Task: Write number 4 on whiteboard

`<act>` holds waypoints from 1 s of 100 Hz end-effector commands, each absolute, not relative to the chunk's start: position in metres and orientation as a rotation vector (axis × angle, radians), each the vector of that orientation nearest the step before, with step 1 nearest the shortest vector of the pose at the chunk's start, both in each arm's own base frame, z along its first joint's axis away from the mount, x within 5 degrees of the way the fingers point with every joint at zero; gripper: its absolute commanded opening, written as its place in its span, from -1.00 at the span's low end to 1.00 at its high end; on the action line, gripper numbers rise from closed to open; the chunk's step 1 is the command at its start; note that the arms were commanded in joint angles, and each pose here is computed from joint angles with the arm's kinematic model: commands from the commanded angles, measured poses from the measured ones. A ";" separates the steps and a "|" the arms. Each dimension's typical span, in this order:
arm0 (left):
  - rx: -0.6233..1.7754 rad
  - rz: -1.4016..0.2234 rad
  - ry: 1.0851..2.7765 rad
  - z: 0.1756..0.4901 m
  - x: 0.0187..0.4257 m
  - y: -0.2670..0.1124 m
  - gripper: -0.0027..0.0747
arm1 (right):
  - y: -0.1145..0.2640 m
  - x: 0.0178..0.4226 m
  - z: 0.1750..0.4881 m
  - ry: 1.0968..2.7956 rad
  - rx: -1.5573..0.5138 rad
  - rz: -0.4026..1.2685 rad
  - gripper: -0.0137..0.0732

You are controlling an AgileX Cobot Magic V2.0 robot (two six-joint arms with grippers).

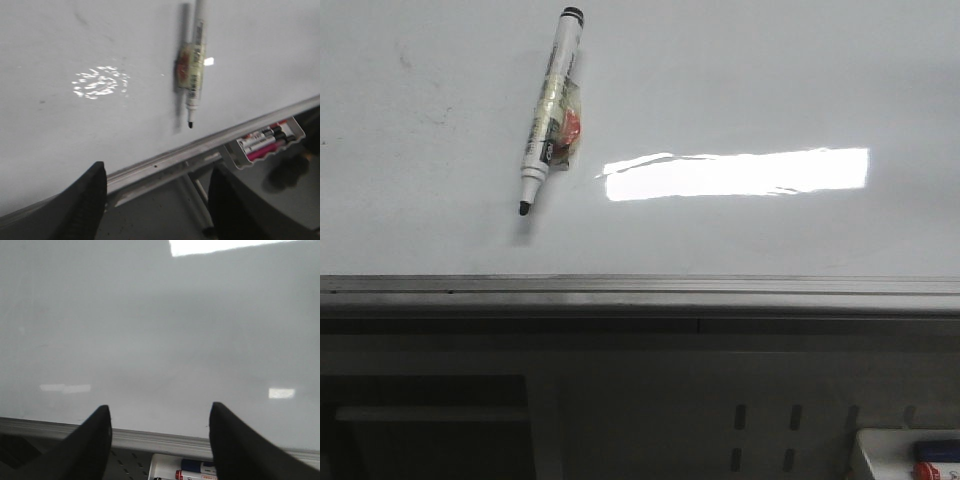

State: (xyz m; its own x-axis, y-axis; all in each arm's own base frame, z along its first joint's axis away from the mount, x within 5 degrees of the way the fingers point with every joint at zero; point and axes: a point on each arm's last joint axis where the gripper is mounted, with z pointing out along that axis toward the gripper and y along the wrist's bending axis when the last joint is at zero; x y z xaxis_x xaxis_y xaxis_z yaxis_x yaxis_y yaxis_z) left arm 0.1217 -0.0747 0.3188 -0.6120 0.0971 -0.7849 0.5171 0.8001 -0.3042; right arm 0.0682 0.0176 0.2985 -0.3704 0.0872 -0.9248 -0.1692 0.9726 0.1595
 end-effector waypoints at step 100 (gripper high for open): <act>0.465 -0.671 2.225 0.274 0.219 -0.174 -0.09 | 0.027 0.072 0.312 1.883 -0.174 0.350 0.20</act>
